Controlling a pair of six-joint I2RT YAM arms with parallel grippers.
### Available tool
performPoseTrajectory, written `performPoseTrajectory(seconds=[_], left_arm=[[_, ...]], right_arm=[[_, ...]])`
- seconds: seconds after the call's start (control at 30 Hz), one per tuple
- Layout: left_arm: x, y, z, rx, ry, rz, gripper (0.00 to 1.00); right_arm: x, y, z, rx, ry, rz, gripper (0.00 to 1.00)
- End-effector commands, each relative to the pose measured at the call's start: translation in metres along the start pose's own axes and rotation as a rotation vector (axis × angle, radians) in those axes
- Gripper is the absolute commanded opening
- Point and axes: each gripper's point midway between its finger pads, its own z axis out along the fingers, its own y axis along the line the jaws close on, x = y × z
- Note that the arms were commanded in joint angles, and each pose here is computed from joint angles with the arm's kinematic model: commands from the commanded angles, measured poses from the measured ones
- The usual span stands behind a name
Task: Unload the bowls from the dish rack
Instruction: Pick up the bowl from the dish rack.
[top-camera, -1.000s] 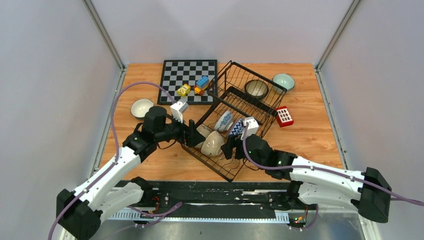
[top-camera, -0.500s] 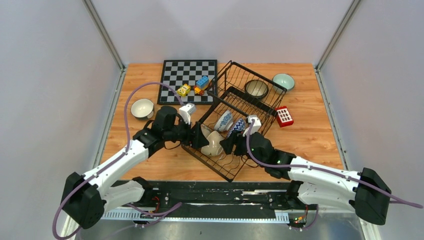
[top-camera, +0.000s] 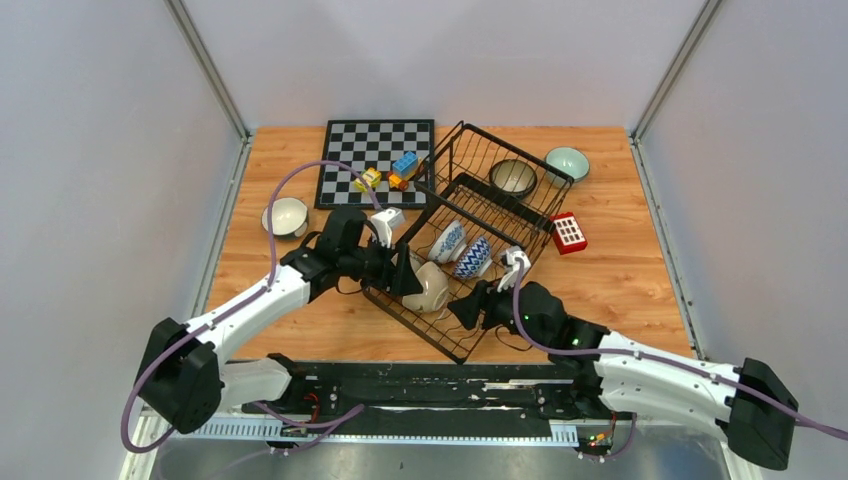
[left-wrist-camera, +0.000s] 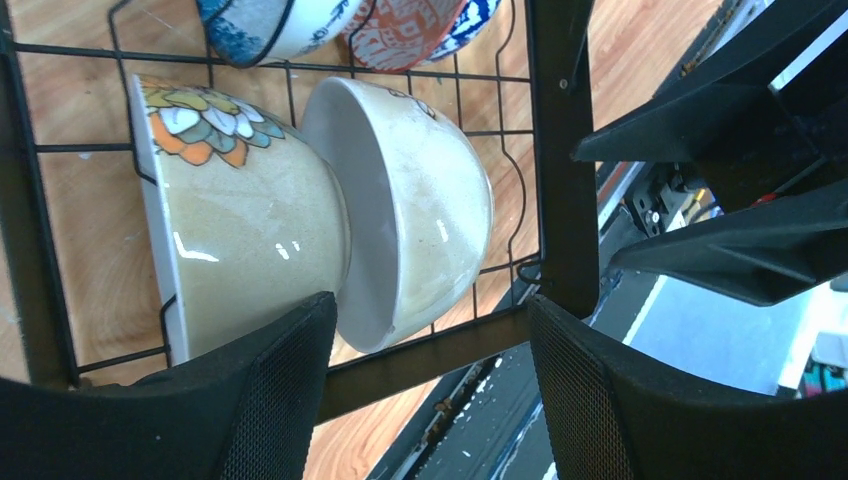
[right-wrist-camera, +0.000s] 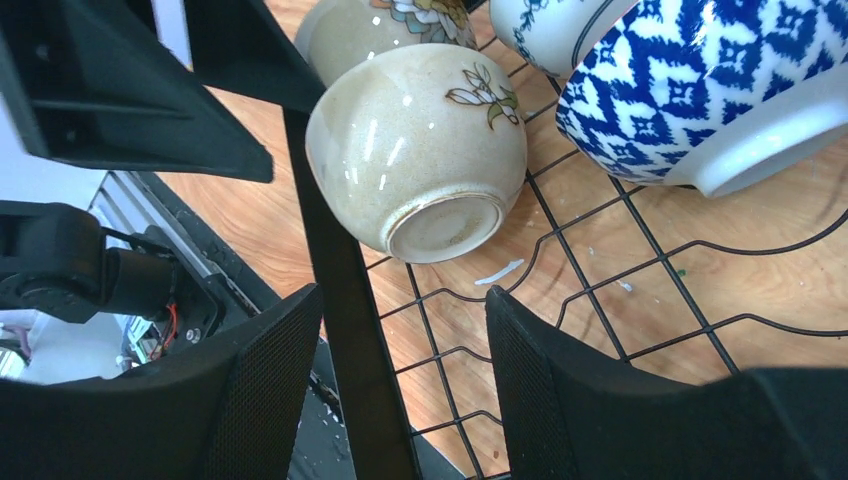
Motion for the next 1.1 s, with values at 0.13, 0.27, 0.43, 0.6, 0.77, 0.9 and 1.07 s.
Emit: performPoseTrajectory(seconds=[0.13,0.27,0.43,0.6,0.77,0.9,1.07], left_arm=[[0.000,-0.011,0.011,0.089,0.036,-0.002,0.72],[-0.002,-0.013,0.017,0.110,0.043,-0.016,0.71],[-0.003,-0.014,0.022,0.130,0.059,-0.027,0.70],[-0.003,-0.017,0.027,0.162,0.064,-0.040,0.68],[-0.002,-0.017,0.032,0.181,0.074,-0.052,0.64],[-0.002,-0.022,0.035,0.224,0.077,-0.063,0.58],[0.000,-0.023,0.039,0.245,0.084,-0.082,0.50]], right_arm=[[-0.003,-0.004,-0.020,-0.043,-0.043,-0.024,0.63],[-0.007,0.000,-0.025,-0.068,-0.057,-0.028,0.63],[-0.008,0.002,-0.029,-0.085,-0.063,-0.031,0.62],[-0.006,-0.001,-0.030,-0.075,-0.056,-0.036,0.62],[-0.005,-0.002,-0.031,-0.076,-0.059,-0.034,0.61],[-0.005,-0.003,-0.033,-0.075,-0.064,-0.036,0.60],[-0.005,-0.003,-0.033,-0.074,-0.066,-0.036,0.59]])
